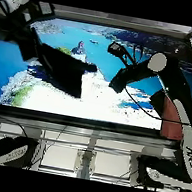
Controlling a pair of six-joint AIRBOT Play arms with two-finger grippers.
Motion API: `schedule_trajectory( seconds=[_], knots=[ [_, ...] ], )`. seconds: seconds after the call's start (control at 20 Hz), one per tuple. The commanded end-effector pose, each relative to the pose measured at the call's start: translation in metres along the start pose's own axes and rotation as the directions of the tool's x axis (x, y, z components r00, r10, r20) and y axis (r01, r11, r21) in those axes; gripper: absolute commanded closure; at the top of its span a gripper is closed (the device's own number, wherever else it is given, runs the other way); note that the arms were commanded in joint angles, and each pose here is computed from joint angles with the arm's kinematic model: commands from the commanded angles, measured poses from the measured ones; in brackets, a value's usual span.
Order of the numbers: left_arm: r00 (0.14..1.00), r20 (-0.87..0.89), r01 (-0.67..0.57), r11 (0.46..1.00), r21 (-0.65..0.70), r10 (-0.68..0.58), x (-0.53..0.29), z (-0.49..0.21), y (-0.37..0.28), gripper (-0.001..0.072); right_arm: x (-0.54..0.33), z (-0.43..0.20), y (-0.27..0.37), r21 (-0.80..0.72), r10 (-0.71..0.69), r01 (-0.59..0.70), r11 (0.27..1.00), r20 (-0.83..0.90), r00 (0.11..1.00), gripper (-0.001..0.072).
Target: Fold the clothes and pants, and hang the long-sleeved shirts on hangers.
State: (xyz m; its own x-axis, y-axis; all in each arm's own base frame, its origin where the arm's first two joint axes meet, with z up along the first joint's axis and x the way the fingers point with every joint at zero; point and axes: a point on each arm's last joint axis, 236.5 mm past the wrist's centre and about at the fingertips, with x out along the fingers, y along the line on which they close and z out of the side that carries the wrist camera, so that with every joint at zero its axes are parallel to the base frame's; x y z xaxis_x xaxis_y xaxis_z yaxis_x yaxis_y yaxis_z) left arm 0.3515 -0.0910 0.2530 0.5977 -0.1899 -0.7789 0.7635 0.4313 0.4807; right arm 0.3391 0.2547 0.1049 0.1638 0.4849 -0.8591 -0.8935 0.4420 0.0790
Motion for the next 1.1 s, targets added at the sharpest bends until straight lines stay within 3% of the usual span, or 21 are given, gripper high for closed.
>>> schedule_trajectory(
  seconds=[0.0,0.15,0.2,0.35,0.45,0.55,1.05],
  knots=[
    [1.0,0.018,0.003,1.0,0.025,-0.003,-0.034,-0.002,-0.017,0.069,-0.001,0.012,0.012,-0.043,0.048,-0.046,0.998,0.051,0.998,0.0369],
    [0.999,0.035,-0.021,0.999,0.026,0.02,-0.046,-0.002,-0.018,0.069,0.0,0.046,0.044,-0.08,0.135,-0.124,0.989,0.162,0.977,0.0366],
    [0.999,0.037,-0.022,0.999,0.025,0.021,-0.047,-0.002,-0.018,0.069,0.003,0.054,0.057,-0.11,0.144,-0.126,0.986,0.173,0.974,0.0322],
    [0.999,0.037,-0.023,1.0,-0.009,0.023,-0.046,-0.001,-0.017,0.069,0.02,0.069,0.099,-0.232,0.147,-0.108,0.967,0.156,0.977,0.0303],
    [0.999,0.037,-0.023,1.0,-0.009,0.023,-0.046,-0.001,-0.017,0.069,0.029,0.08,0.119,-0.262,0.12,-0.073,0.962,0.168,0.978,0.0202],
    [0.999,0.037,-0.023,1.0,-0.009,0.023,-0.046,-0.002,-0.017,0.0689,0.042,0.095,0.131,-0.221,0.106,-0.057,0.974,0.218,0.97,0.0047],
    [0.999,0.041,-0.035,0.999,-0.009,0.035,-0.046,-0.001,-0.014,0.0689,0.122,0.079,0.195,-0.129,0.176,-0.16,0.979,0.126,0.976,0.0048]
  ],
)
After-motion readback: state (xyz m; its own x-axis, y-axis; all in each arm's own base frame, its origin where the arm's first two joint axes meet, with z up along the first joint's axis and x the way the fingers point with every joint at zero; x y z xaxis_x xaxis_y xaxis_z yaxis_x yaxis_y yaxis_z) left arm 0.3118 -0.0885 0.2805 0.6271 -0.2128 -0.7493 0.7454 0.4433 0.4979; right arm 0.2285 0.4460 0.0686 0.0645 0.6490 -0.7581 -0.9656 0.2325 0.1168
